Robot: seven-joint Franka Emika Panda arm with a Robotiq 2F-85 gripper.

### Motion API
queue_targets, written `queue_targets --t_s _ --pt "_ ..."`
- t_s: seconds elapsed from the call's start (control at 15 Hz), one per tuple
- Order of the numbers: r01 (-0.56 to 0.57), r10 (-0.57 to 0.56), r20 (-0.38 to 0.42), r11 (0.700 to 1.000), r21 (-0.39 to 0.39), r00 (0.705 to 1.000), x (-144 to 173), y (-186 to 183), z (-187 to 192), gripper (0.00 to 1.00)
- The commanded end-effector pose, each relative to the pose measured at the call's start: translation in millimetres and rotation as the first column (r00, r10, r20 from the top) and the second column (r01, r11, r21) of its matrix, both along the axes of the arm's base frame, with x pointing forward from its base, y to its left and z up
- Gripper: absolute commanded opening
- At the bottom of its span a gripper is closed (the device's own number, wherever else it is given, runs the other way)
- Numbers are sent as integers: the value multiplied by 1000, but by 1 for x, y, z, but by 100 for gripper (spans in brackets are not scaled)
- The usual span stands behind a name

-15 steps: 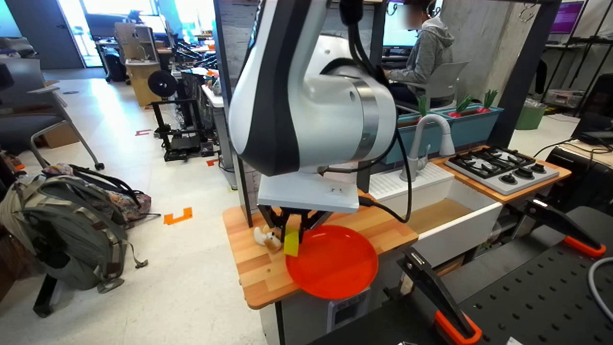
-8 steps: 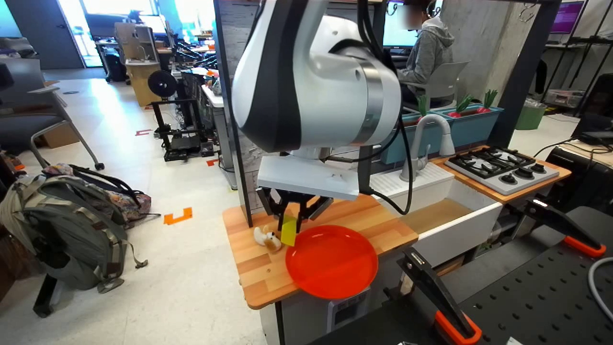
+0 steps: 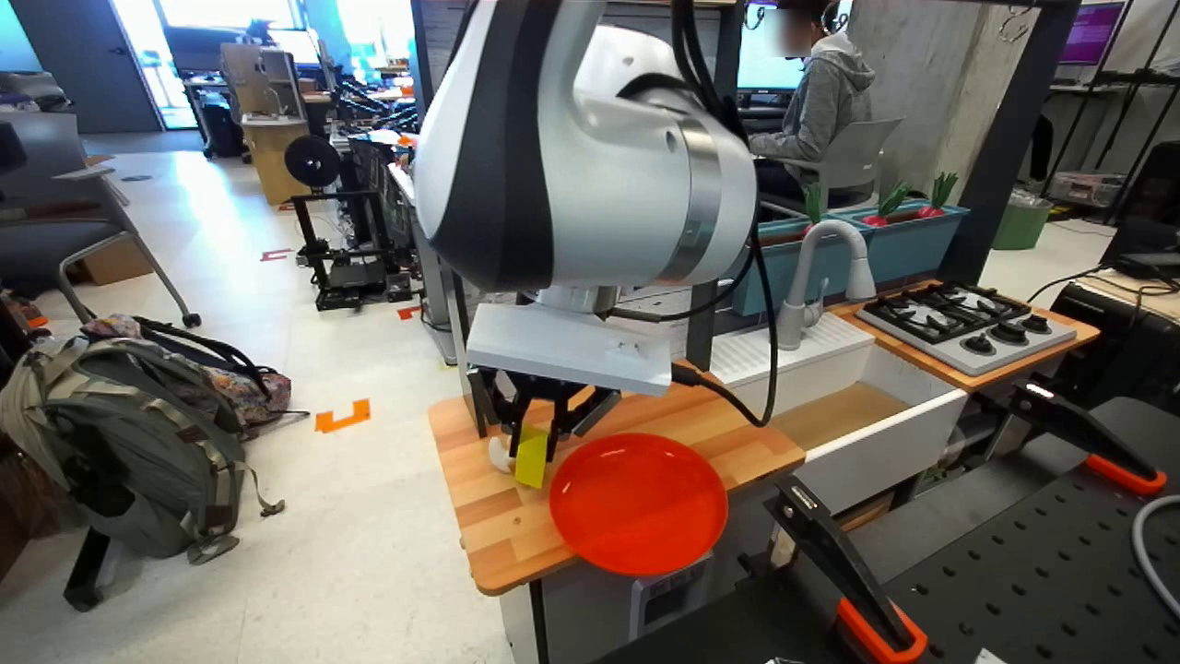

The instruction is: Move the yellow block to the bottom left corner

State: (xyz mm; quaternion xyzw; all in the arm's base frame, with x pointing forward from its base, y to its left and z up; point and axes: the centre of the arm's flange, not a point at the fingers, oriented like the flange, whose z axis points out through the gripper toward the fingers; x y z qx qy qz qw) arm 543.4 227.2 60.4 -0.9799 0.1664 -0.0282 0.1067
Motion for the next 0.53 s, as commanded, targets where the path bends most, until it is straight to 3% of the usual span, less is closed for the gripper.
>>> queue_targets --t_s 0.0,0.47 --pt "-19 20 -28 1000 24 999 9 5 -10 8" --pt "-20 20 -93 1000 4 995 18 13 -44 8"
